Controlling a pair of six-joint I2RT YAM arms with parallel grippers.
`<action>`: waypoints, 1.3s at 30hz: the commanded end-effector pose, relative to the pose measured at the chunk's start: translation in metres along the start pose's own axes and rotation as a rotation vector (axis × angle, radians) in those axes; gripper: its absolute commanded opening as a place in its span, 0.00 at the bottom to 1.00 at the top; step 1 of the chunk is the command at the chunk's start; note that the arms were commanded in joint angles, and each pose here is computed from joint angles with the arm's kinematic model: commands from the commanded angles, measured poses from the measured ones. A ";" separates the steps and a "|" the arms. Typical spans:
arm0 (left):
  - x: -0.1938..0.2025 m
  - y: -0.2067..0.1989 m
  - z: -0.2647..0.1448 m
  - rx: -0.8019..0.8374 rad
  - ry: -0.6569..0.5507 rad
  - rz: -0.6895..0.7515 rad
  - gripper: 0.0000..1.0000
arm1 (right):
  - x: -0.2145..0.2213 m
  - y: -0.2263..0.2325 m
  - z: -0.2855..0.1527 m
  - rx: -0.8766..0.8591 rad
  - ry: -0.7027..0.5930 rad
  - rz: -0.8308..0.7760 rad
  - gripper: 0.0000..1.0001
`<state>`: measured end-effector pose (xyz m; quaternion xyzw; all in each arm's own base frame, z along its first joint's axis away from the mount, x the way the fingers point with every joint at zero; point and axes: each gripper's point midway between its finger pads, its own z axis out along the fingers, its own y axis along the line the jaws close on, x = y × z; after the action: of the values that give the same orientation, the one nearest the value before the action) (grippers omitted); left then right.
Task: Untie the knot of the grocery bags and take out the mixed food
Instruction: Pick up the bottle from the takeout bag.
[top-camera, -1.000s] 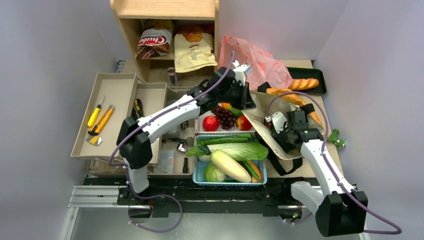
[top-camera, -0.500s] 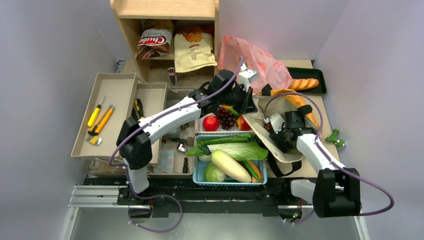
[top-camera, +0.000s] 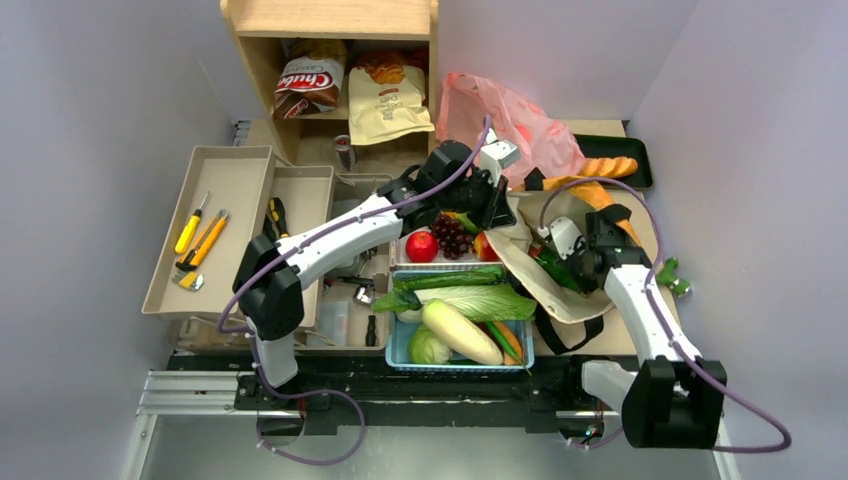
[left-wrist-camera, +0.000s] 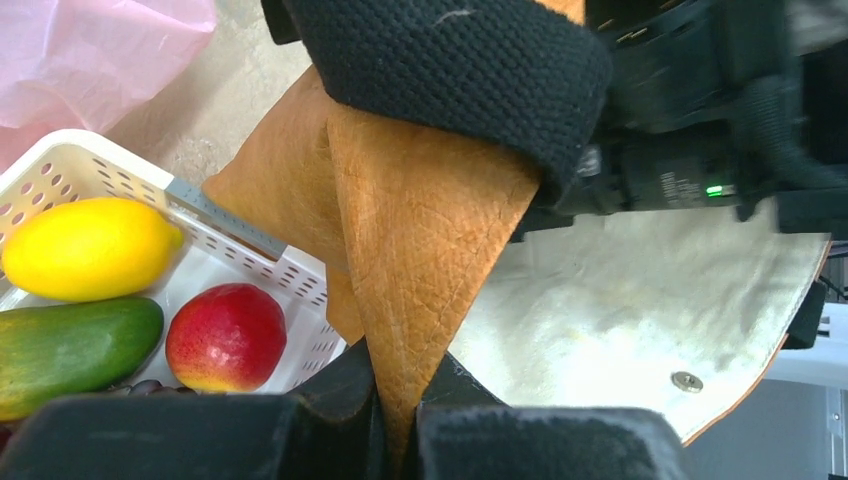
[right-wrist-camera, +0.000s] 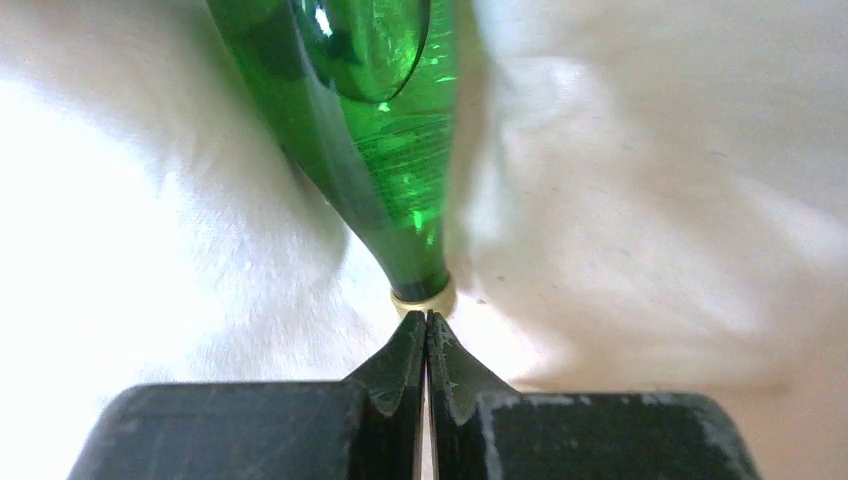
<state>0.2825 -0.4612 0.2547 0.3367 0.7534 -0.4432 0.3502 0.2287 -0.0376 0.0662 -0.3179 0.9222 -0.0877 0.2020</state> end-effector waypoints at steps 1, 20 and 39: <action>-0.044 -0.029 -0.018 0.042 -0.113 0.036 0.00 | -0.030 -0.014 -0.056 0.013 -0.105 0.032 0.00; -0.037 -0.034 -0.014 0.039 -0.110 0.073 0.00 | -0.032 0.008 -0.024 -0.081 -0.146 -0.006 0.52; -0.036 -0.049 -0.017 0.118 -0.139 0.249 0.00 | -0.025 -0.019 0.008 -0.046 -0.178 0.030 0.54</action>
<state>0.2775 -0.4723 0.2550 0.3749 0.7284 -0.4285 0.3812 0.2369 -0.0304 0.0518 -0.3278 0.9170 -0.0135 0.2267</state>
